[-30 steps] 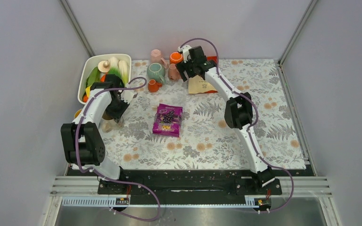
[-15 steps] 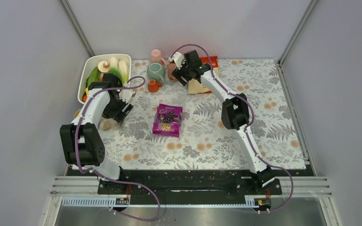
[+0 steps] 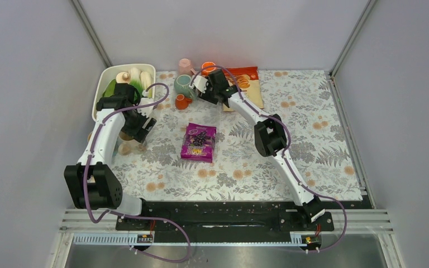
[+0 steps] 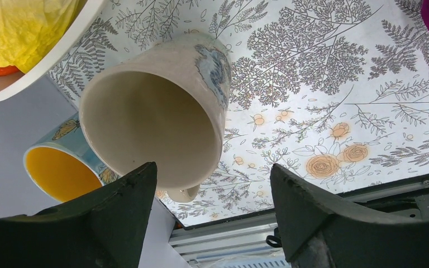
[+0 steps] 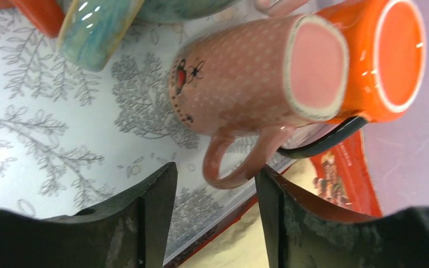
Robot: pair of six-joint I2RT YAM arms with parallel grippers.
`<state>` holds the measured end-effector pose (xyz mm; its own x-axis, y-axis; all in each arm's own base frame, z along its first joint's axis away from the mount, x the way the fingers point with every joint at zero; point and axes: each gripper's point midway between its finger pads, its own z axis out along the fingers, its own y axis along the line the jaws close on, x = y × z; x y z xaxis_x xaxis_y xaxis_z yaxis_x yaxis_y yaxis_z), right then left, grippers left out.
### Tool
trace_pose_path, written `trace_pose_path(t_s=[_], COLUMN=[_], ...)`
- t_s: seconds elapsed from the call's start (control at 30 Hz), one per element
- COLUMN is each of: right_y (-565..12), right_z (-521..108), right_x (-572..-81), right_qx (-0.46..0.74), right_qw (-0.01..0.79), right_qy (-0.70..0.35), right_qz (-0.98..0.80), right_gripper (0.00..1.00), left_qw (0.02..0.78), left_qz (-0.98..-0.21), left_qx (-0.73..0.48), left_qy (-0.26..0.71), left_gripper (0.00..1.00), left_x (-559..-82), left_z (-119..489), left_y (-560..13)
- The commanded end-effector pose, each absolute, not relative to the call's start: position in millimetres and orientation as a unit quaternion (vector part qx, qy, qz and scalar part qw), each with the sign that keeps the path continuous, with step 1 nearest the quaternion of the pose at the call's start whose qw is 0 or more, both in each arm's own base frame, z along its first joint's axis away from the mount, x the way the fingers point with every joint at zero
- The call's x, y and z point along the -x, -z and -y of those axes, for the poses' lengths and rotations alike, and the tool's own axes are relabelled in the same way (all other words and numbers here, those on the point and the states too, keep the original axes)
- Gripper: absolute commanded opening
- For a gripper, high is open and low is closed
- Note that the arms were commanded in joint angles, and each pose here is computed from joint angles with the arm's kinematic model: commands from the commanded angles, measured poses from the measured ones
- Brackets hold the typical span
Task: Turn the mug right side up
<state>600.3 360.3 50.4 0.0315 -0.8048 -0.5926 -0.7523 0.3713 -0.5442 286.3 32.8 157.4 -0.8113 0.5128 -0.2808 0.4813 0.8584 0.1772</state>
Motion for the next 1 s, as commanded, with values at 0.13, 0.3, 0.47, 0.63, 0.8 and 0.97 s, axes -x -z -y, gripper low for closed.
trace_pose_path(t_s=[0.13, 0.3, 0.47, 0.63, 0.8, 0.97], right_y=[-79.4, -84.2, -90.0, -88.3, -104.2, -141.8], right_z=[-372.3, -375.9, -380.6, -377.1, -366.1, -354.0], right_x=[-615.3, -613.1, -605.8, -598.9, -592.2, -581.5], right_qx=[0.569, 0.563, 0.558, 0.556, 0.523, 0.437], right_qw=[0.497, 0.501, 0.501, 0.49, 0.493, 0.512], right_qy=[0.062, 0.053, 0.035, 0.04, 0.04, 0.014], right_qz=[-0.653, -0.655, -0.661, -0.67, -0.694, -0.739], right_gripper=[0.52, 0.4, 0.26, 0.0, 0.0, 0.0], left_qw=[0.202, 0.199, 0.203, 0.205, 0.215, 0.238], left_qz=[-0.945, -0.946, -0.945, -0.944, -0.942, -0.936], left_qx=[-0.253, -0.253, -0.255, -0.257, -0.259, -0.257], left_qy=[-0.051, -0.048, -0.035, -0.025, -0.013, 0.021], left_gripper=[0.77, 0.77, 0.77, 0.77, 0.77, 0.77], left_x=[-294.2, -291.9, -288.0, -283.8, -282.8, -286.5], left_z=[-30.4, -30.0, -24.7, -20.8, -15.4, -1.2], left_y=[-180.7, -180.1, -182.4, -183.0, -187.9, -197.0])
